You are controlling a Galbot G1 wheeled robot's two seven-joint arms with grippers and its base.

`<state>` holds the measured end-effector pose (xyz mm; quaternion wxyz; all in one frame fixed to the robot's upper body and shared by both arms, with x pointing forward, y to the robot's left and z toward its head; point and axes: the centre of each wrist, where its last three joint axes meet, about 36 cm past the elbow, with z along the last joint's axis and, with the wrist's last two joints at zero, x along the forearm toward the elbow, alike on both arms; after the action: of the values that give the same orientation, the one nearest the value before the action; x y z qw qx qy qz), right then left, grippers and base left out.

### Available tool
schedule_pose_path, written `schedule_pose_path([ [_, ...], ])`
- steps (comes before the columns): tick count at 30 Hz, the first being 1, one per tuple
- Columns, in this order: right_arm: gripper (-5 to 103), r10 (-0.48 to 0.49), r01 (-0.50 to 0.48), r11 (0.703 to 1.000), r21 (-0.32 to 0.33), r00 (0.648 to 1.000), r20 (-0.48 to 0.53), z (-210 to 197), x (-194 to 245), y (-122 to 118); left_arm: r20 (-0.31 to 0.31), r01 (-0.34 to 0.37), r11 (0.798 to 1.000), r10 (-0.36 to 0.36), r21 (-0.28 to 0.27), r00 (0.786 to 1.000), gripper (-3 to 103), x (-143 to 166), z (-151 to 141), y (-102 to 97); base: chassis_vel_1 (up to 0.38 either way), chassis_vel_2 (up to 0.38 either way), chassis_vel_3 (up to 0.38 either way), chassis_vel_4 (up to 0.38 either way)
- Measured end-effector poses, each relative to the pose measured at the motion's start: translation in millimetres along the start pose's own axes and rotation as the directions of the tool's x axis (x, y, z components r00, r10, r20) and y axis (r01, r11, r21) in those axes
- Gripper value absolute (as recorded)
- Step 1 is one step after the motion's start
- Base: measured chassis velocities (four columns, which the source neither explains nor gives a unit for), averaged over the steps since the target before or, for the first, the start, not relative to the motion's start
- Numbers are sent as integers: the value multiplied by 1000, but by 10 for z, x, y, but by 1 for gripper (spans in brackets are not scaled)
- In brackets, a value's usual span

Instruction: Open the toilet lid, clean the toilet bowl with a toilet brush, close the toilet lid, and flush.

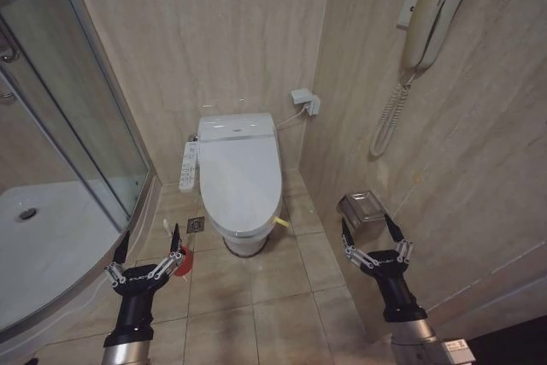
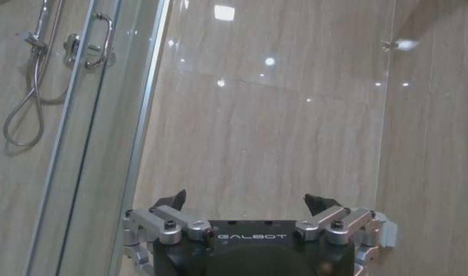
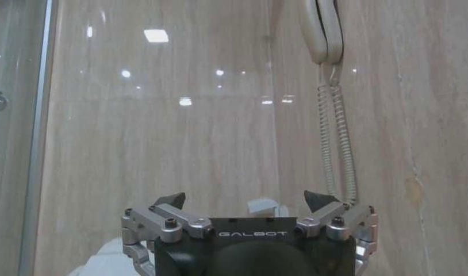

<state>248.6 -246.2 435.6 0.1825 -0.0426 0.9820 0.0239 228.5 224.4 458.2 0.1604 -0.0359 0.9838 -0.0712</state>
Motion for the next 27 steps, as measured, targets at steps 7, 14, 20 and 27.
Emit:
schedule_pose_path([
  [7, 100, -3, 3, 1000, -5, 1000, 13, 52, 5, -20, 2, 8, 1000, -8, 4, 1000, 100, 3, 26, -10, -136, 124, 133, -135],
  [14, 100, -11, 11, 1000, -5, 999, 33, 60, 11, -14, -3, 8, 1000, -8, 2, 1000, 100, 4, 58, -2, -201, 194, 197, -198],
  [20, 100, 1, 0, 1000, -26, 999, 39, 28, -13, -19, -2, 8, 1000, -8, 1, 1000, 100, 6, 53, -1, -58, 75, 32, -86],
  [27, 100, 22, -19, 998, -52, 999, 45, 49, -18, -30, -1, 9, 1000, -9, 0, 1000, 100, 15, 51, 1, 19, -24, -12, 33],
])
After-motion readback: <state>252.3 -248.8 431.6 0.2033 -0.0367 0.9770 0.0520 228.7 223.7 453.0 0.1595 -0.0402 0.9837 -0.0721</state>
